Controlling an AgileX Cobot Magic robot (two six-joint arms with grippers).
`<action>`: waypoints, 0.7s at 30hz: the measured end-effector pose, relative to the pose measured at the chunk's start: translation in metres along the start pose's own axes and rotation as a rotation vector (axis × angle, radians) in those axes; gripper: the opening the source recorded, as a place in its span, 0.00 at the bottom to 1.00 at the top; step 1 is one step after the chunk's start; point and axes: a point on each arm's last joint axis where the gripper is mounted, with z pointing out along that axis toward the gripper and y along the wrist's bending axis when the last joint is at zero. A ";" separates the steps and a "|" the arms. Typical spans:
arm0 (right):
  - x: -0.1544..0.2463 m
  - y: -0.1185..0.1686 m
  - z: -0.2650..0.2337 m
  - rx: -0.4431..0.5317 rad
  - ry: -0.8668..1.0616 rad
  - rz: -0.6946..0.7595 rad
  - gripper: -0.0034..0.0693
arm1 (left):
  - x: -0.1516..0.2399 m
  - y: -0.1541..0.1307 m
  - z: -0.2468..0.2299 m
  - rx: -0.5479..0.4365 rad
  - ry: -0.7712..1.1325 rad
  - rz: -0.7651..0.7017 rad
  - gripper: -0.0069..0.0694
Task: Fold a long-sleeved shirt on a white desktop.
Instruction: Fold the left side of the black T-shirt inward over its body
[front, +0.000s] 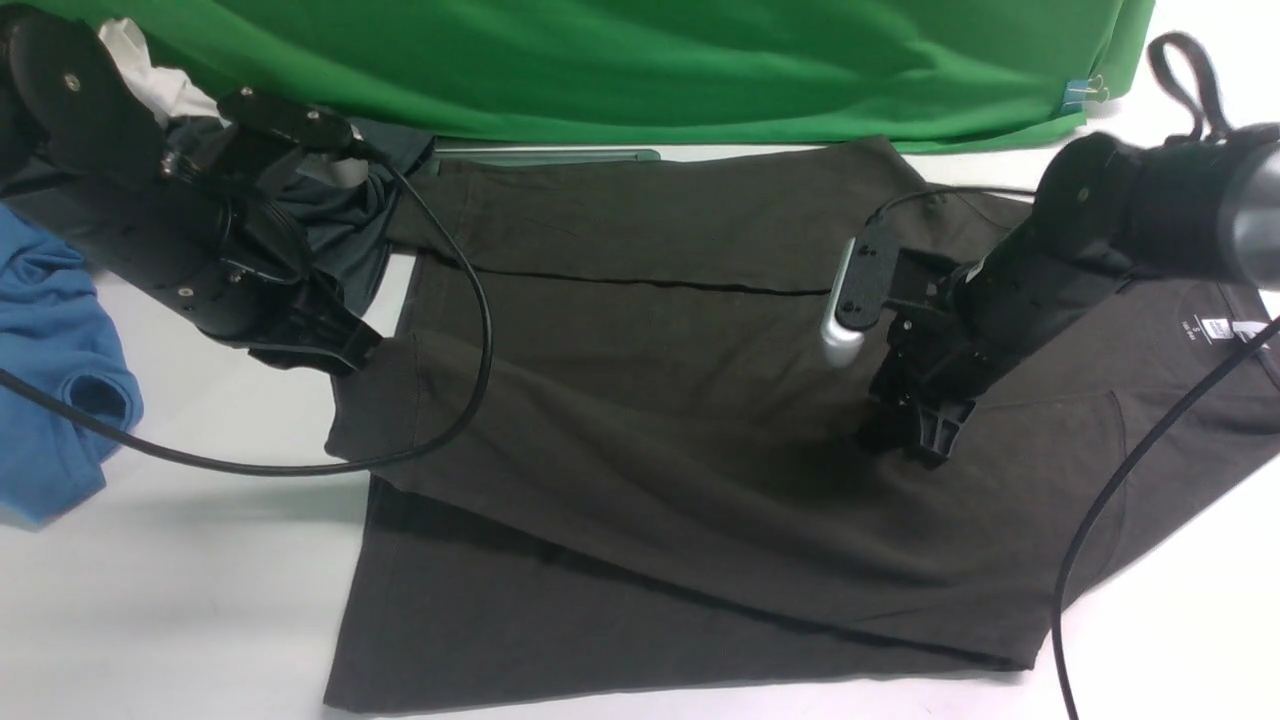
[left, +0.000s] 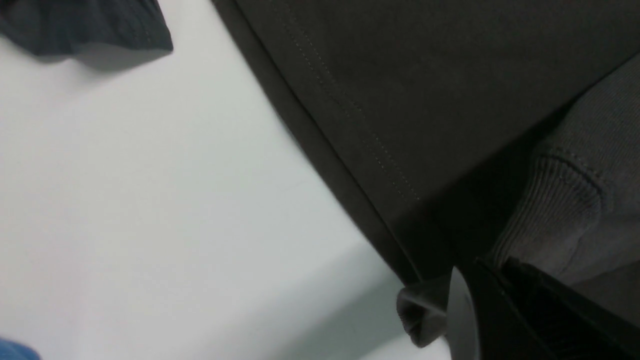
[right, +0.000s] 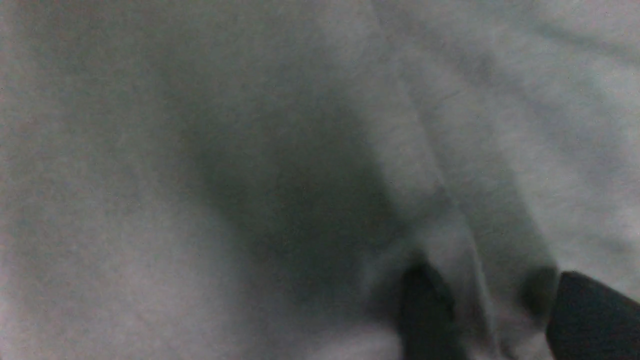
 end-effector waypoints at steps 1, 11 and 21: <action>0.000 0.001 0.000 -0.007 0.000 0.003 0.41 | 0.000 0.000 0.000 0.000 0.000 0.000 0.13; 0.001 0.006 0.002 -0.068 0.006 0.016 0.12 | 0.000 0.000 0.000 0.001 -0.003 -0.002 0.13; -0.001 0.007 -0.028 -0.039 0.007 0.045 0.07 | -0.003 -0.003 0.000 0.037 -0.029 -0.020 0.13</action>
